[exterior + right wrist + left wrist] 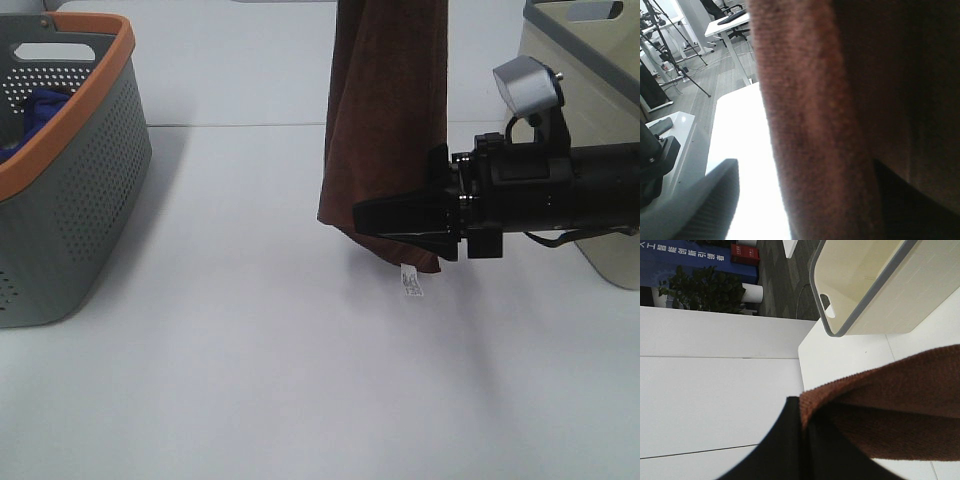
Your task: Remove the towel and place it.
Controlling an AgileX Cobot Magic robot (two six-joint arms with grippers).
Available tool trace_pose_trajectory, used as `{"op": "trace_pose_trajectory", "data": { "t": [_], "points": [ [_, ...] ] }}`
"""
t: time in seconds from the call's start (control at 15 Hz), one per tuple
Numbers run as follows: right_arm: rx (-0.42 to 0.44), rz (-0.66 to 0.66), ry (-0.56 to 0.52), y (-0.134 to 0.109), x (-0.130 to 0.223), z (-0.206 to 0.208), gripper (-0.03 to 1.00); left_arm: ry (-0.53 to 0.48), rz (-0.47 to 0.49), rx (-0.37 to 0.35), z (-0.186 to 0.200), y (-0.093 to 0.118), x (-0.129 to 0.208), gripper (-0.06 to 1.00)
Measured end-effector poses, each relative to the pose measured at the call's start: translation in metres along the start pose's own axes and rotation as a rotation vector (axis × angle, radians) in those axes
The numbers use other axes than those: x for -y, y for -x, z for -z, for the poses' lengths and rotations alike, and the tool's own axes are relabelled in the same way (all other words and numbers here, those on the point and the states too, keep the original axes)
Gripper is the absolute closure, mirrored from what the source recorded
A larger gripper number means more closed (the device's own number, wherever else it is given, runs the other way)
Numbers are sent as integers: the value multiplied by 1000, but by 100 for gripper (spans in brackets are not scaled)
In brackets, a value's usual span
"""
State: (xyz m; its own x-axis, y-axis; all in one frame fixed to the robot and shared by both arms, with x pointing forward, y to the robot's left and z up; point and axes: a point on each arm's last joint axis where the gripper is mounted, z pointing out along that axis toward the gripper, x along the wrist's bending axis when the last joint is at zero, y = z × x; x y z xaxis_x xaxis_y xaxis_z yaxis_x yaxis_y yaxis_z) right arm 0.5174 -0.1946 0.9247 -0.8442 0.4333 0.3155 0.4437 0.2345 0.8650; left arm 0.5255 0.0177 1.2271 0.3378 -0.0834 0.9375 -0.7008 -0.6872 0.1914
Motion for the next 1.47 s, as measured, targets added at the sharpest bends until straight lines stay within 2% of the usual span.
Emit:
{"op": "trace_pose_trajectory", "data": {
  "t": [0.27,0.67,0.73,0.87,0.93,1.13,1.27,1.47],
  "points": [
    [0,-1,-6,1,2,-1,53,0,4,0,0,0,0,94],
    [8,0,-12,2,3,-1,56,0,8,0,0,0,0,94],
    [21,0,-22,3,4,-1,63,0,8,0,0,0,0,94],
    [41,-2,-37,5,5,-1,89,0,13,4,0,0,0,94],
    [41,-4,-36,5,5,-1,97,-1,26,16,0,1,0,94],
    [44,-61,-37,4,4,0,97,-47,112,94,2,7,14,94],
    [60,-95,-44,1,-2,4,97,-94,163,110,4,7,28,94],
    [145,-51,-89,-10,-20,22,97,-195,226,122,7,7,50,94]
  ]
}}
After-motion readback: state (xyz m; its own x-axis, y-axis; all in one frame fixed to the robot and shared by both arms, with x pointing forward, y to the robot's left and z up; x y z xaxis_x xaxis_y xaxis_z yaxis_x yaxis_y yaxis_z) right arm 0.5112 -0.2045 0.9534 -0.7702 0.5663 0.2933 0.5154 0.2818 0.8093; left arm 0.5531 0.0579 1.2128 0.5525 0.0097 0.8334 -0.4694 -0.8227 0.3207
